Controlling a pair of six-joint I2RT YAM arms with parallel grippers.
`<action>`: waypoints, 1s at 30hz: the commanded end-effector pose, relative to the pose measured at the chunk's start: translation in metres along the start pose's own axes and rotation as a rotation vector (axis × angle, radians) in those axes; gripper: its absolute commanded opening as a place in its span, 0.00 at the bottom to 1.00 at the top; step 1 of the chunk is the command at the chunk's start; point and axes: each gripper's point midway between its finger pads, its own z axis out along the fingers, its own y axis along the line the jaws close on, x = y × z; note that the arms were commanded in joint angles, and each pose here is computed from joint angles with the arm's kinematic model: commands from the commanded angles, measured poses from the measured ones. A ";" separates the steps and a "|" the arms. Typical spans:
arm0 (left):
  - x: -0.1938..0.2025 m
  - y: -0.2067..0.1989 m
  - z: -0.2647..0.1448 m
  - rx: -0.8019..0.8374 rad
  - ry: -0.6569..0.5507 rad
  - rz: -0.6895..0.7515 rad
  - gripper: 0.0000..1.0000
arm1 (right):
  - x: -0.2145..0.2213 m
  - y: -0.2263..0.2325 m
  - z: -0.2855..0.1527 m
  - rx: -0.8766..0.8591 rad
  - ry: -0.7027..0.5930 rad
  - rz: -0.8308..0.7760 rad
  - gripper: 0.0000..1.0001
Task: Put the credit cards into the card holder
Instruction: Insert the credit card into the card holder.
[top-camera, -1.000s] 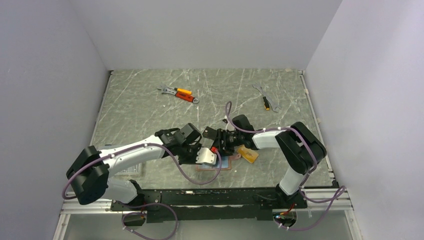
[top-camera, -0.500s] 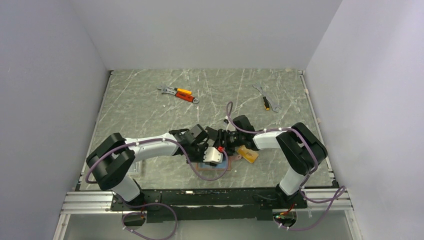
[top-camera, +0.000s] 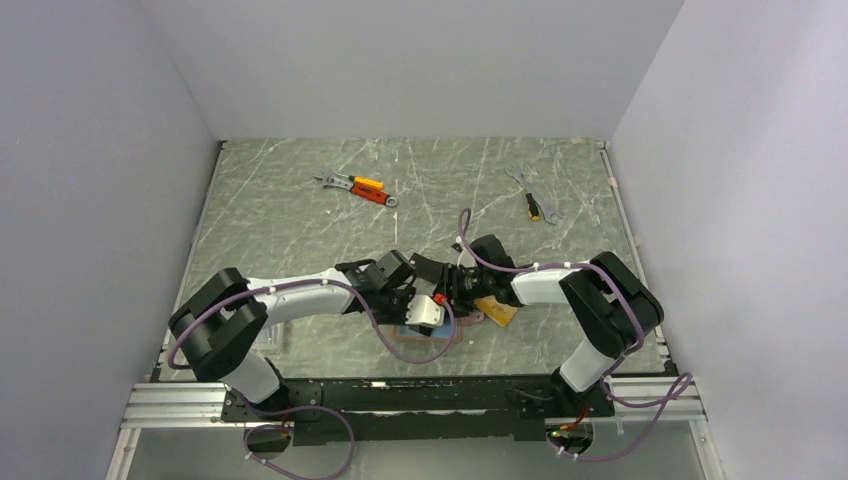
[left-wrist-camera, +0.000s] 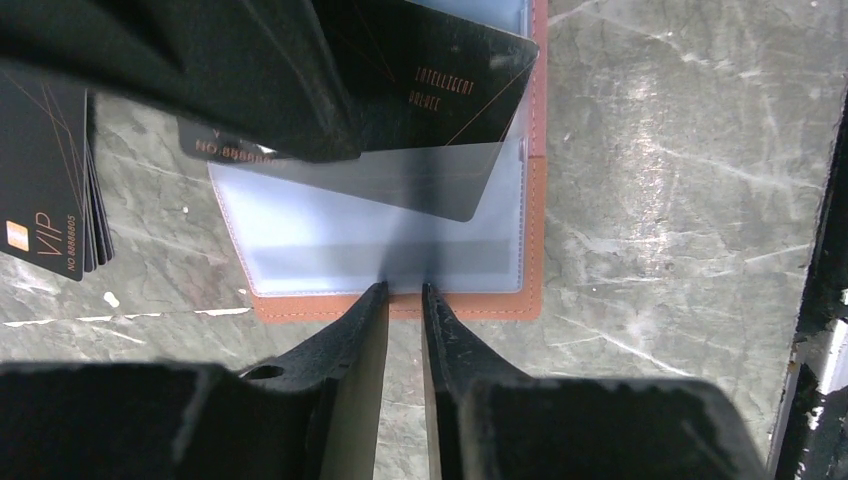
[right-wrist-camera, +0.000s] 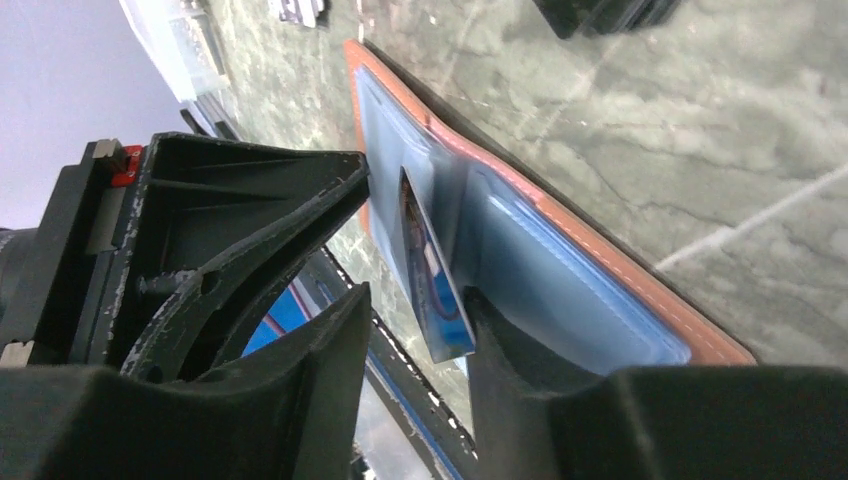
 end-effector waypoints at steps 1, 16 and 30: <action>0.011 -0.014 0.002 0.034 0.023 -0.018 0.23 | 0.002 -0.007 -0.003 0.045 -0.008 0.022 0.36; 0.012 -0.018 0.002 0.041 0.022 -0.020 0.21 | 0.011 -0.008 -0.010 0.069 0.005 0.045 0.40; 0.008 -0.013 -0.001 0.029 0.017 -0.014 0.19 | 0.005 -0.013 -0.011 0.125 -0.013 0.047 0.00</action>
